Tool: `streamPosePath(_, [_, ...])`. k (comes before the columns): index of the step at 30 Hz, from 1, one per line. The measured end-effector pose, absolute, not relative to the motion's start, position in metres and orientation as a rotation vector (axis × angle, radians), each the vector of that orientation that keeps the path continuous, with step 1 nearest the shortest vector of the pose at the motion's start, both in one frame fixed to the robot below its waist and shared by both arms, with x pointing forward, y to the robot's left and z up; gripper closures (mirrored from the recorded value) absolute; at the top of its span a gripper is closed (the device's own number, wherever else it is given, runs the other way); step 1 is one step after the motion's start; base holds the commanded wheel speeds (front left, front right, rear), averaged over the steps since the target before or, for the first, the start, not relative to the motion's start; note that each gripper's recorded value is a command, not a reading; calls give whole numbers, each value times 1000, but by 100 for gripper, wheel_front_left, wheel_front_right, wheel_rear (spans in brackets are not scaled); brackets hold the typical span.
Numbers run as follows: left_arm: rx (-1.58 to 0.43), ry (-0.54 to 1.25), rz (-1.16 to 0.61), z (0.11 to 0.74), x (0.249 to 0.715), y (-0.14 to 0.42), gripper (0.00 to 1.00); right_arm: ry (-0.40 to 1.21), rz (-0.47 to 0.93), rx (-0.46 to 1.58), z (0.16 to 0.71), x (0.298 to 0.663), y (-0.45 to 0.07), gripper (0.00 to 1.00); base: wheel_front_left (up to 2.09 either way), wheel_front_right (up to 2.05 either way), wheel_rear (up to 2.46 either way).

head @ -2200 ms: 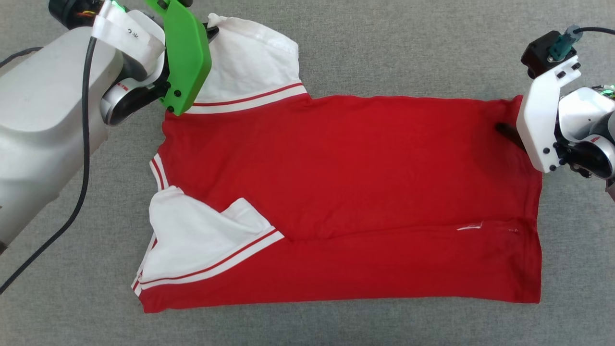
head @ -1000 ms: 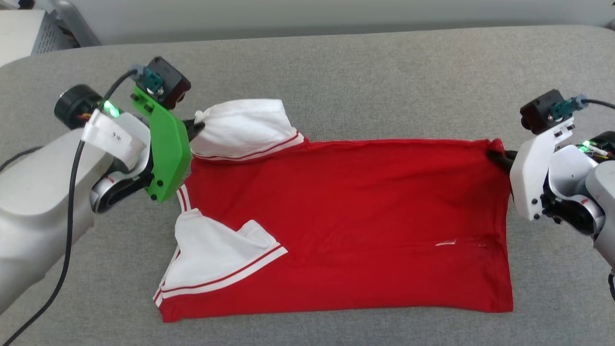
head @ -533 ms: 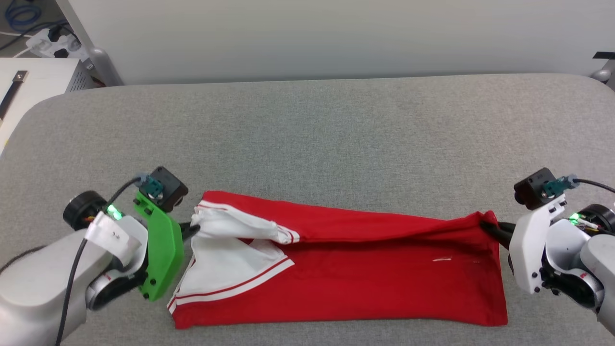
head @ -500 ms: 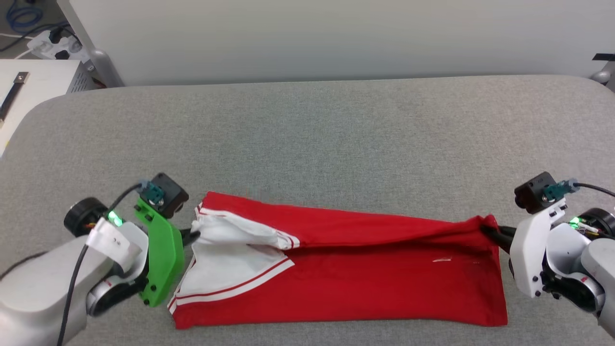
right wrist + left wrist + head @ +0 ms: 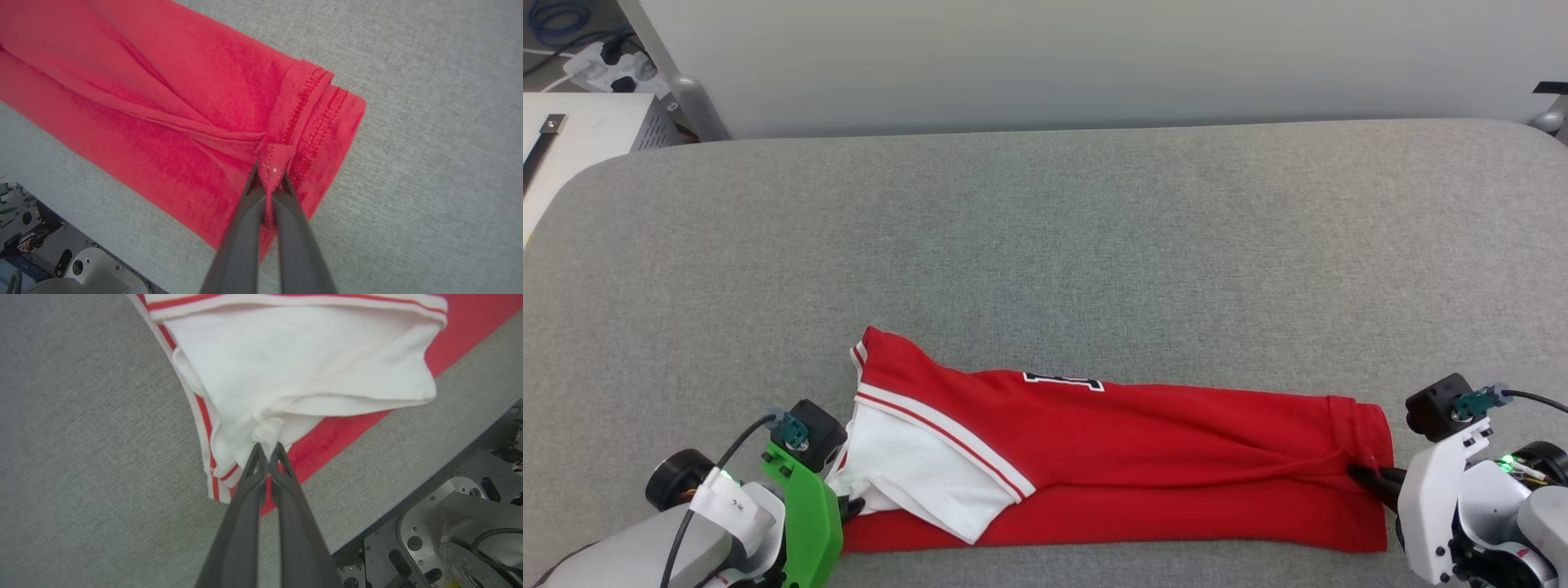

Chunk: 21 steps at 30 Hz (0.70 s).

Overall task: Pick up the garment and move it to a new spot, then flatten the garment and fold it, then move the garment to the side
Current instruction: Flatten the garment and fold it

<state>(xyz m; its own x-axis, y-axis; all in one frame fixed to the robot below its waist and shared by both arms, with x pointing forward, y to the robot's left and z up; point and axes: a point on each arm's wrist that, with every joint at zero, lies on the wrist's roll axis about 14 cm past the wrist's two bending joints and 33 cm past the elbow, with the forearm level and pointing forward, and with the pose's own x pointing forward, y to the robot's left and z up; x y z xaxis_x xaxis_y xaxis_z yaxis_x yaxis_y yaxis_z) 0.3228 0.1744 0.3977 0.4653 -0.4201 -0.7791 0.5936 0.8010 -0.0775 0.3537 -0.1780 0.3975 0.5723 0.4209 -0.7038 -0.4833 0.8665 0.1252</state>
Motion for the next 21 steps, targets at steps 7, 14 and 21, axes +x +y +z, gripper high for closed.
streamPosePath(7, [170,896,-612,382,324,168,60,844,521,-40,380,345,-171,58,0,0,0])
streamPosePath(14, [150,722,-534,406,344,173,0,719,502,10,403,355,-167,0,0,0,0])
streamPosePath(21, [119,469,-404,448,361,185,0,561,467,47,449,368,-178,0,0,0,0])
